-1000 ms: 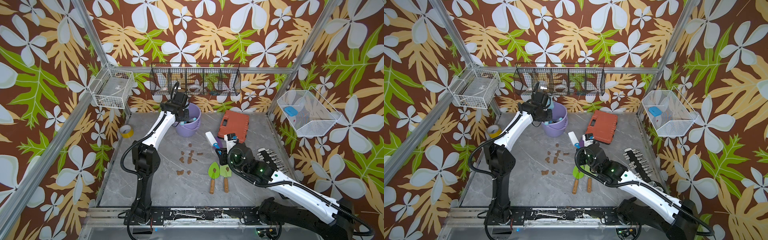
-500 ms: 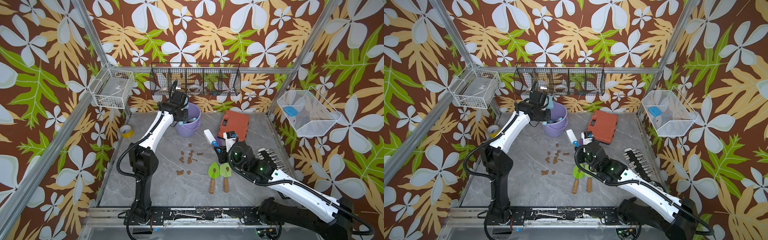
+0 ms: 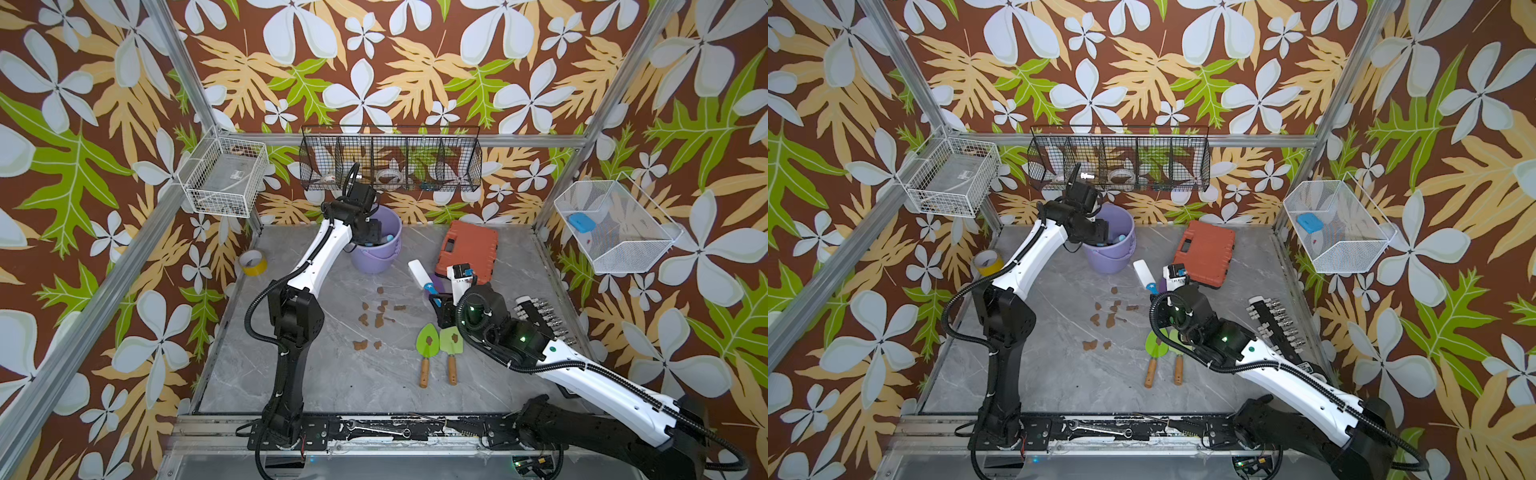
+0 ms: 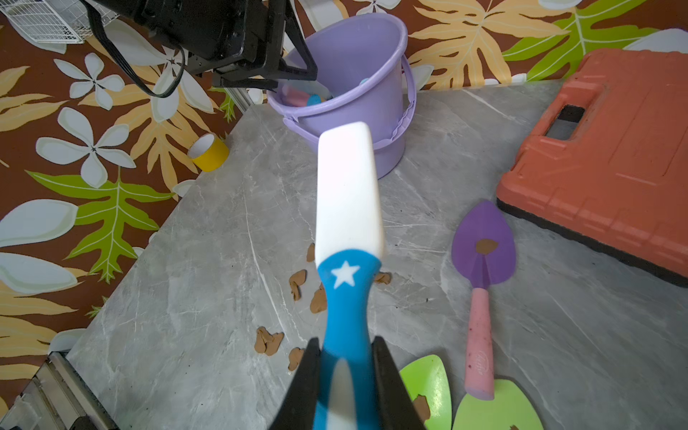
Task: Brush the soil off the hand trowel and place it into the bucket
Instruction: Place the hand trowel in the bucket, then pick up the hand trowel from the center of the board.
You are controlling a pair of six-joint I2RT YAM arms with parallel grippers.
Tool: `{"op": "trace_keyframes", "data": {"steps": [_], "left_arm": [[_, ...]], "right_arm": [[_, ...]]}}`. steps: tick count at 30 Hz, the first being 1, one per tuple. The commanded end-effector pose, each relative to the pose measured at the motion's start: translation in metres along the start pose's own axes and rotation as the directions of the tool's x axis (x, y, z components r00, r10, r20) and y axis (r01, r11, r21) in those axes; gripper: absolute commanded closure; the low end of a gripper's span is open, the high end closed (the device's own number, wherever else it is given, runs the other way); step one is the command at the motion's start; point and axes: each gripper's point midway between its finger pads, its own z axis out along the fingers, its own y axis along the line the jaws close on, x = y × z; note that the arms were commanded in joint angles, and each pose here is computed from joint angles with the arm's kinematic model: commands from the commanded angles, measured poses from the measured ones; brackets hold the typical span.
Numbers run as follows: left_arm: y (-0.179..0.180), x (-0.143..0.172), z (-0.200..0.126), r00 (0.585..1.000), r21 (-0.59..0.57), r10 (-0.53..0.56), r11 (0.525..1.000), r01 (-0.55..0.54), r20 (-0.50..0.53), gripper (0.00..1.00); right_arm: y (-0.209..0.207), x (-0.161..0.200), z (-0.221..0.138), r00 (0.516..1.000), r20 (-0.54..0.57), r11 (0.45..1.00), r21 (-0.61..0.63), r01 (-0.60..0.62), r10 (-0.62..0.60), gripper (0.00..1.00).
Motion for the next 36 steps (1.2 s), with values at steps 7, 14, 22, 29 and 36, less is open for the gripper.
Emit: {"op": "trace_keyframes", "data": {"steps": [7,14,22,29,36], "left_arm": [[-0.001,0.016,-0.061,0.984,0.049,-0.042,0.998,0.034,0.174,0.36],[-0.019,0.136,-0.094,0.952,0.241,-0.243,0.951,0.195,0.189,0.37],[-0.079,0.291,-0.113,0.993,0.331,-0.104,0.94,0.079,0.057,0.36],[-0.114,0.331,-0.108,0.997,0.419,-0.069,0.907,0.046,0.041,0.3],[-0.157,0.353,-0.083,0.996,0.417,0.089,0.906,-0.077,-0.01,0.29]], "right_arm": [[-0.002,0.001,0.001,0.999,0.03,1.0,-0.005,-0.023,0.023,1.0],[-0.023,0.029,-0.006,0.999,0.016,0.999,0.03,-0.042,0.042,1.0],[-0.046,0.074,-0.003,0.99,-0.136,0.993,0.117,-0.028,0.044,1.0],[-0.055,0.074,-0.007,0.991,-0.109,0.986,0.152,-0.065,0.082,1.0],[-0.063,0.074,-0.009,0.99,-0.083,0.978,0.186,-0.097,0.114,1.0]]}}
